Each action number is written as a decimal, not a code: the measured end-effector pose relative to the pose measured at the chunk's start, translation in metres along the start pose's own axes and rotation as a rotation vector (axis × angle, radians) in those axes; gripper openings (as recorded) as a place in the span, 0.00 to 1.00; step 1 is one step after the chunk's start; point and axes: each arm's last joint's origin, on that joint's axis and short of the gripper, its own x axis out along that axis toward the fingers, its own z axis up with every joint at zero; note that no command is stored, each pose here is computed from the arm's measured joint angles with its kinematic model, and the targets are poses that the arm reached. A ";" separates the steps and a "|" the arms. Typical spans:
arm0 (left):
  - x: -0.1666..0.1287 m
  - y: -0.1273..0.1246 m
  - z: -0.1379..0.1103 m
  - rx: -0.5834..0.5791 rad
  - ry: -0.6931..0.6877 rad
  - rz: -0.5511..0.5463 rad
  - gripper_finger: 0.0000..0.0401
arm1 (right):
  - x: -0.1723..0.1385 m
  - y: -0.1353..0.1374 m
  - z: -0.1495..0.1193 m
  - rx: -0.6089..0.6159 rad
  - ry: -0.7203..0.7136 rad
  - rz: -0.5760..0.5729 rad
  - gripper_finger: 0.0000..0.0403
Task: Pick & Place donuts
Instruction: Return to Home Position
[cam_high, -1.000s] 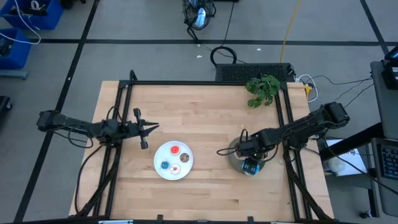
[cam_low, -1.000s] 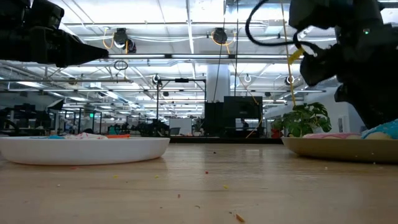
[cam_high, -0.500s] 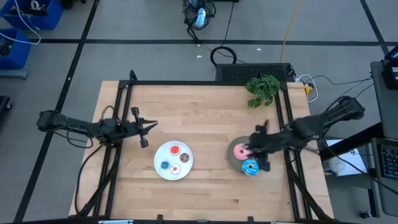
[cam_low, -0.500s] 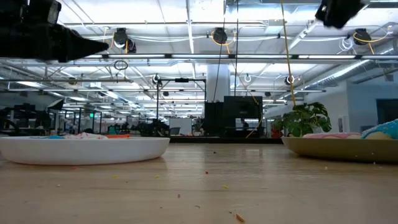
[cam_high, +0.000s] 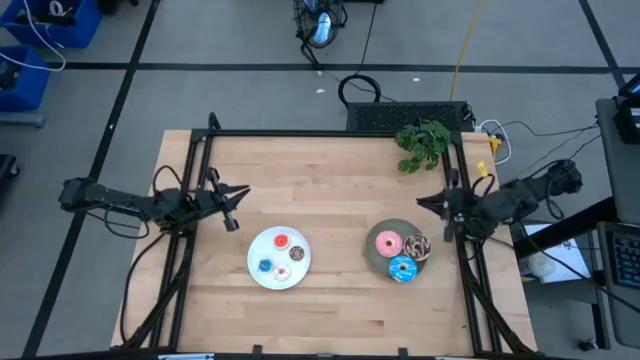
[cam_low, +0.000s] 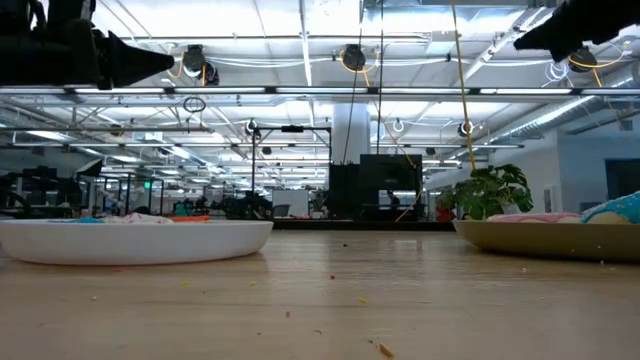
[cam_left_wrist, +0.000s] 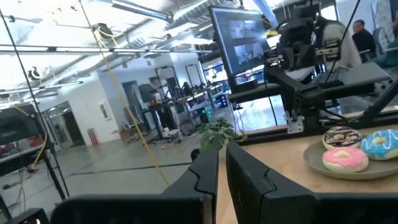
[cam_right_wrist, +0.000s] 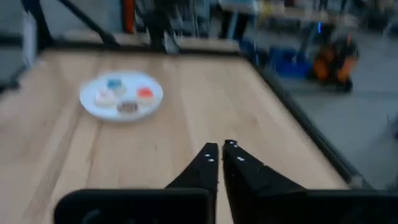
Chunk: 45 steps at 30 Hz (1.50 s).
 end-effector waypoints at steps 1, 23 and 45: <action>0.000 0.000 0.000 0.001 0.004 0.002 0.09 | 0.000 -0.002 -0.004 0.007 -0.049 0.018 0.02; 0.014 0.011 0.025 -0.017 0.112 -0.118 0.01 | 0.050 0.007 -0.086 0.108 -0.249 0.109 0.00; -0.016 0.006 -0.014 -0.055 0.190 -0.203 0.01 | 0.046 0.003 -0.096 0.062 -0.344 0.136 0.00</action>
